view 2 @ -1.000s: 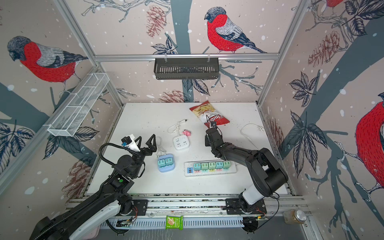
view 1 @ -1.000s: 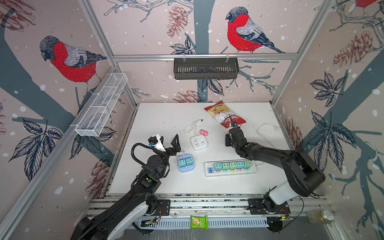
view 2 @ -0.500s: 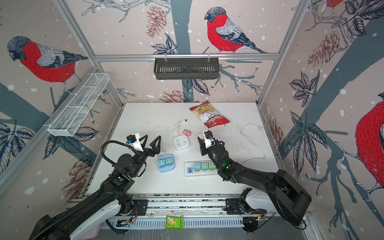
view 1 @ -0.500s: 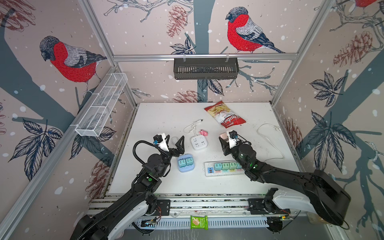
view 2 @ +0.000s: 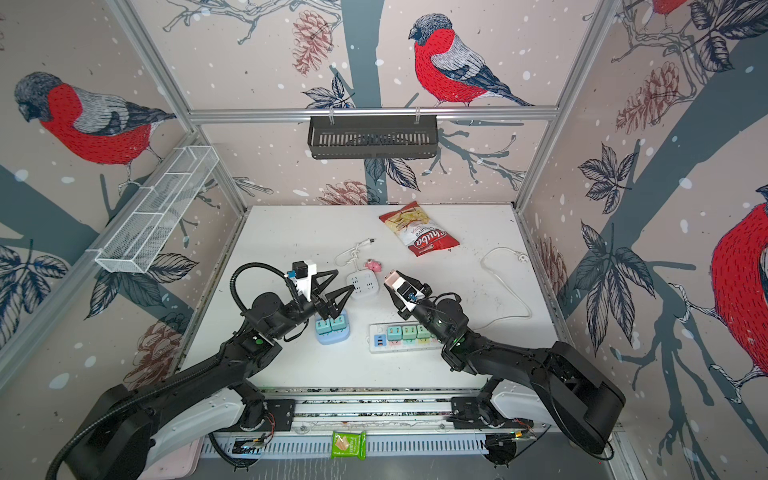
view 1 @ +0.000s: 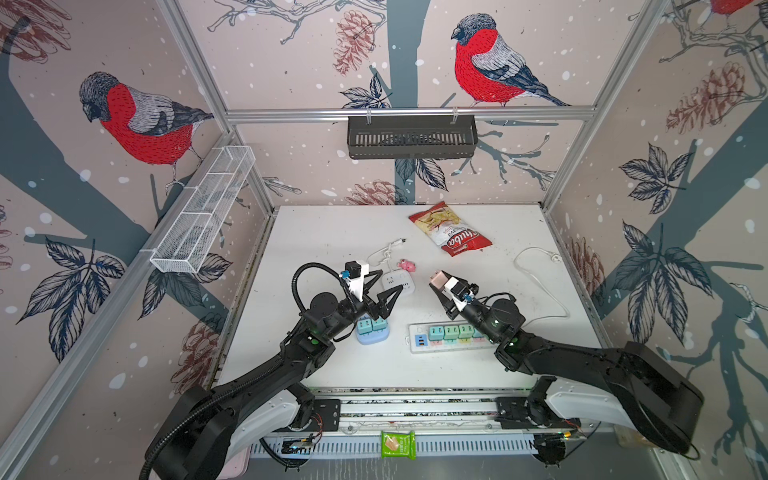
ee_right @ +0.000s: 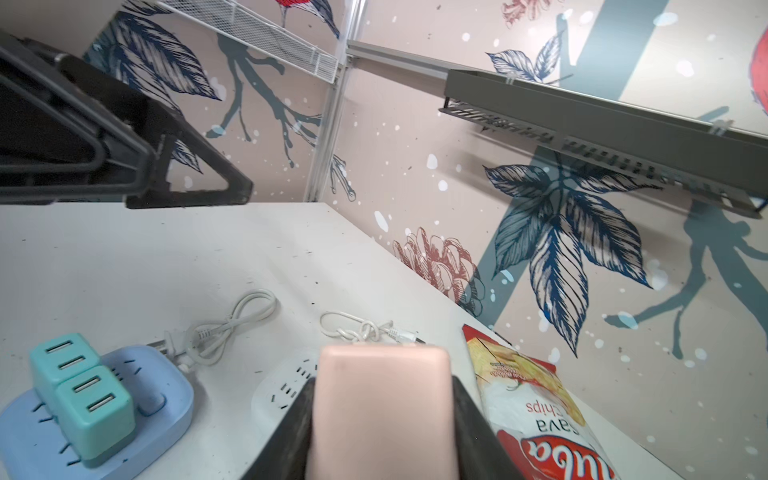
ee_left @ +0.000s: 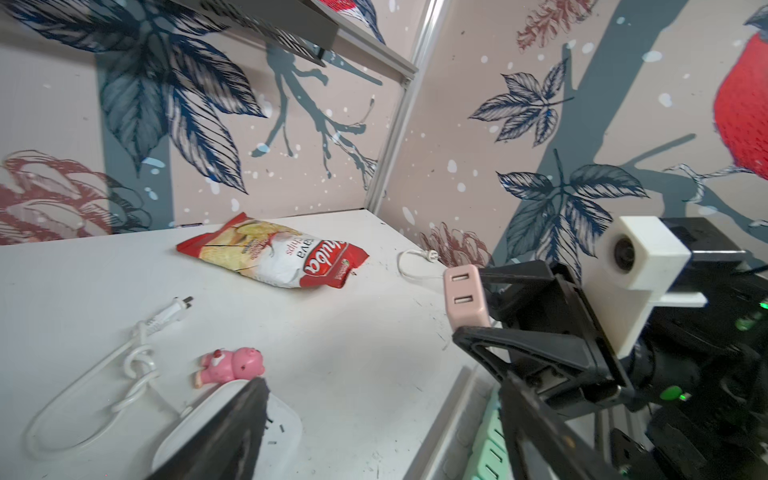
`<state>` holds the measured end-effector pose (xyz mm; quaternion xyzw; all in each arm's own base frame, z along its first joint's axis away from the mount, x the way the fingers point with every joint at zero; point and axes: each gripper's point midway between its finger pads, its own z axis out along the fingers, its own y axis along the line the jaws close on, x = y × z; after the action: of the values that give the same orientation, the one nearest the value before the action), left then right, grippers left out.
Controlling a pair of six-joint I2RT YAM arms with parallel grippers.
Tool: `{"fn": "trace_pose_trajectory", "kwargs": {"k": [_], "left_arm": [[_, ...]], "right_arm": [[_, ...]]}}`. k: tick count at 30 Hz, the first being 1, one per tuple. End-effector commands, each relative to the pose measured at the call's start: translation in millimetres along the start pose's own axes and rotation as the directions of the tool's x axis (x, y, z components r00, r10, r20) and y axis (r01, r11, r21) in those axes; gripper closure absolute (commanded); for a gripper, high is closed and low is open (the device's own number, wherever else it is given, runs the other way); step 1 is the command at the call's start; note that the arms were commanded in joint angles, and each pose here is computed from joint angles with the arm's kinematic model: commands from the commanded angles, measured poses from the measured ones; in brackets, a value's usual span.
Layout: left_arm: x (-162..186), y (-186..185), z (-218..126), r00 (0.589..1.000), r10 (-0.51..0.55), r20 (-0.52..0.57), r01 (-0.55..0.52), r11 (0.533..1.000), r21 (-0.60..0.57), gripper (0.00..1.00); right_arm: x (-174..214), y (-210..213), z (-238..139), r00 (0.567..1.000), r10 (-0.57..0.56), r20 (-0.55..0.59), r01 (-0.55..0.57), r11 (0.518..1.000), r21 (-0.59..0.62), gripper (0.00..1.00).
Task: Insert the plug
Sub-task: 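Close the left gripper on the pink adapter held by the right gripper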
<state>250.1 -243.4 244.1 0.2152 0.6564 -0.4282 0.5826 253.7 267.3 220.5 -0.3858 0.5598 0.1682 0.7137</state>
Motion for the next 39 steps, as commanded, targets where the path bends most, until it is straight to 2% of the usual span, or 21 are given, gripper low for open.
{"fn": "trace_pose_trajectory", "kwargs": {"k": [1,11,25,32,39], "left_arm": [[-13,-31,5,0.999,0.031,0.026,-0.035,0.987,0.156,0.15],[9,-42,31,0.993,0.008,-0.114,0.016,0.978,0.21,0.16],[24,-44,45,0.981,-0.003,-0.196,0.049,0.972,0.23,0.25],[27,-50,47,0.977,0.007,-0.214,0.049,0.966,0.255,0.36],[29,-52,49,0.975,0.015,-0.223,0.046,0.963,0.267,0.59]], "right_arm": [[-19,11,1,0.994,-0.058,0.092,0.064,0.996,-0.062,0.98],[-24,30,6,0.981,-0.149,0.123,0.157,0.986,-0.061,0.98],[-38,33,7,0.969,-0.185,0.164,0.192,0.981,-0.026,0.98],[-37,39,11,0.966,-0.198,0.165,0.206,0.978,-0.03,0.98],[-35,41,20,0.966,-0.21,0.151,0.213,0.977,-0.004,0.98]]}}
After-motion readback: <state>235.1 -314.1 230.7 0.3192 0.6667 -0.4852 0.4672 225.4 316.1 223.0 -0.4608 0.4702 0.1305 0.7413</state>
